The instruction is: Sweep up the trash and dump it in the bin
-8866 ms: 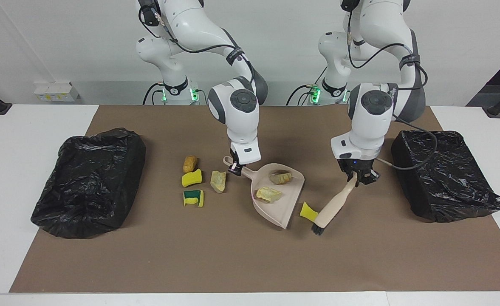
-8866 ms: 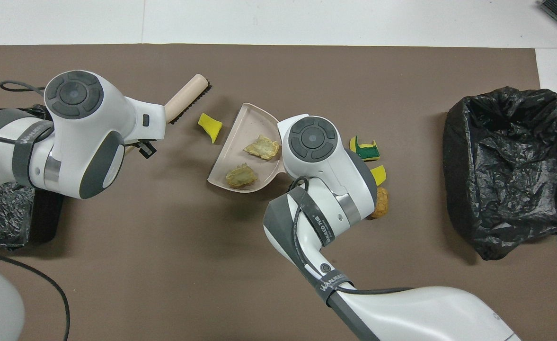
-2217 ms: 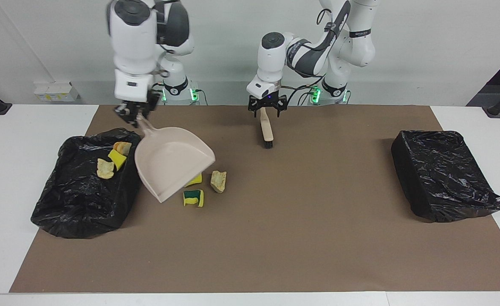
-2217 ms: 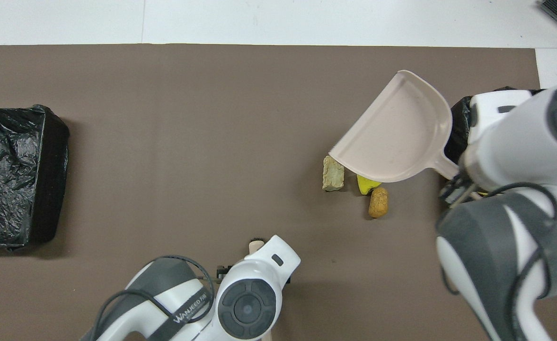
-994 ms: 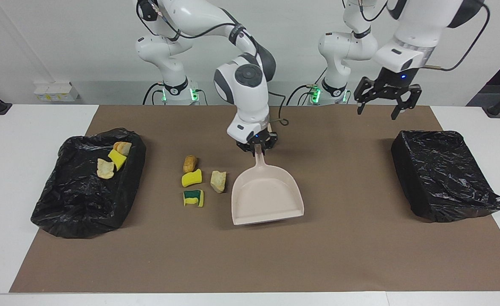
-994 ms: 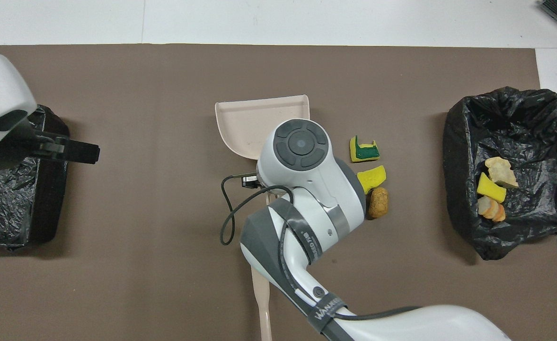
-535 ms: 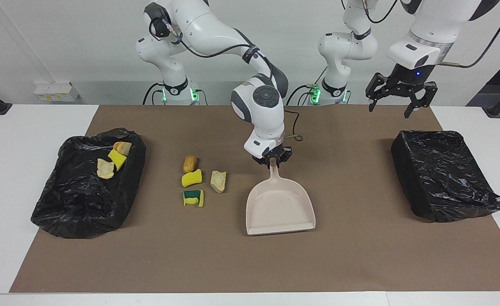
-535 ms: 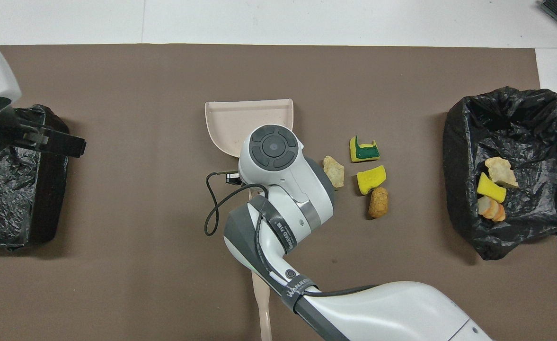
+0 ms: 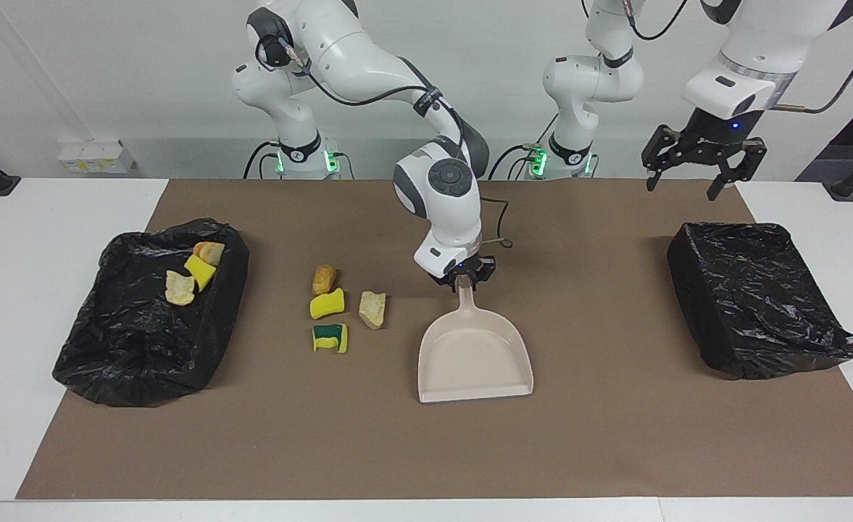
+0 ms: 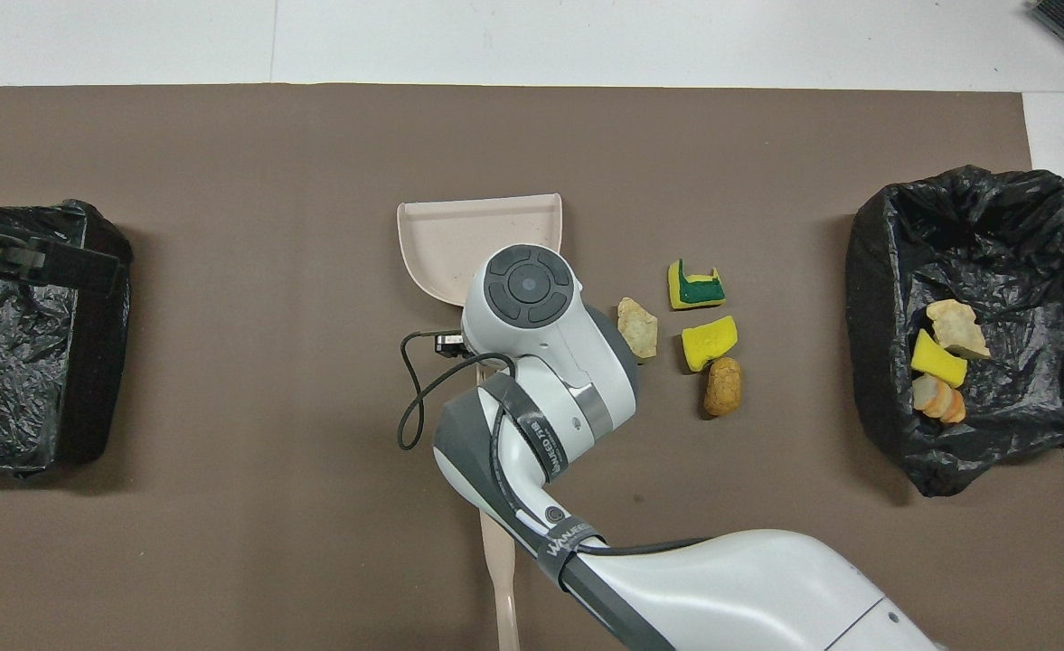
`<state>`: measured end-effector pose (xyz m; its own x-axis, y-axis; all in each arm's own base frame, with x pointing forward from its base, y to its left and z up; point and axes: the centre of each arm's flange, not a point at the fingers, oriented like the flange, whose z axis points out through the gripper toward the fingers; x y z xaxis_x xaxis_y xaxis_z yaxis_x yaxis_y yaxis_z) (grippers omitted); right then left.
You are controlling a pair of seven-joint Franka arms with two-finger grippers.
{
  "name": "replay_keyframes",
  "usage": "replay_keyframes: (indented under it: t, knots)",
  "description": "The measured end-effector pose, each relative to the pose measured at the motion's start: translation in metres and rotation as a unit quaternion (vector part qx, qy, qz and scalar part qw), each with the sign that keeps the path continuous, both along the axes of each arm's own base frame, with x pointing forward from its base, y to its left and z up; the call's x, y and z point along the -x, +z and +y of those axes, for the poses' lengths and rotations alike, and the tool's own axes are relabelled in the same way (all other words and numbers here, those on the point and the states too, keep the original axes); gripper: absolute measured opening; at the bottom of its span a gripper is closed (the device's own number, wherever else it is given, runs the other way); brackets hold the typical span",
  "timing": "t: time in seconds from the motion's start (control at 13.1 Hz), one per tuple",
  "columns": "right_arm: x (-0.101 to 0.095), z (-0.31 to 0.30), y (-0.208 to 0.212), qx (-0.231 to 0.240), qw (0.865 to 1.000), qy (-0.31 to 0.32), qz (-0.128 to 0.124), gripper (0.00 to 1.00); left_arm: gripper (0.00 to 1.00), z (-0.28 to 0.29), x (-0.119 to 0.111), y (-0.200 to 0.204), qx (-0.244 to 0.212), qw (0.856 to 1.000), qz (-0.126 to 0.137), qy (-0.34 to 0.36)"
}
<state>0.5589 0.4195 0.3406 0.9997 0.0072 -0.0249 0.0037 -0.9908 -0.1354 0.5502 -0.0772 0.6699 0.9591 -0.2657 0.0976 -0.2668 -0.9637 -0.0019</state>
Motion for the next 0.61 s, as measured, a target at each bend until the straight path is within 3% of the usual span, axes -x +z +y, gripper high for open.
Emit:
replay_keyframes:
  t: [0.23,0.46,0.61]
  knots:
    - [-0.006,-0.016,0.026,0.001,1.000,-0.010,0.000,0.99,1.00,0.007,-0.001,0.000,0.000,1.000,0.001,0.007]
    - [-0.002,-0.060,0.095,0.017,0.999,-0.024,0.024,1.00,1.00,0.018,-0.002,0.000,-0.001,1.000,0.002,0.016]
    - [0.030,-0.071,0.142,0.029,0.998,-0.014,0.051,1.00,1.00,0.015,-0.002,-0.001,-0.001,1.000,0.002,0.015]
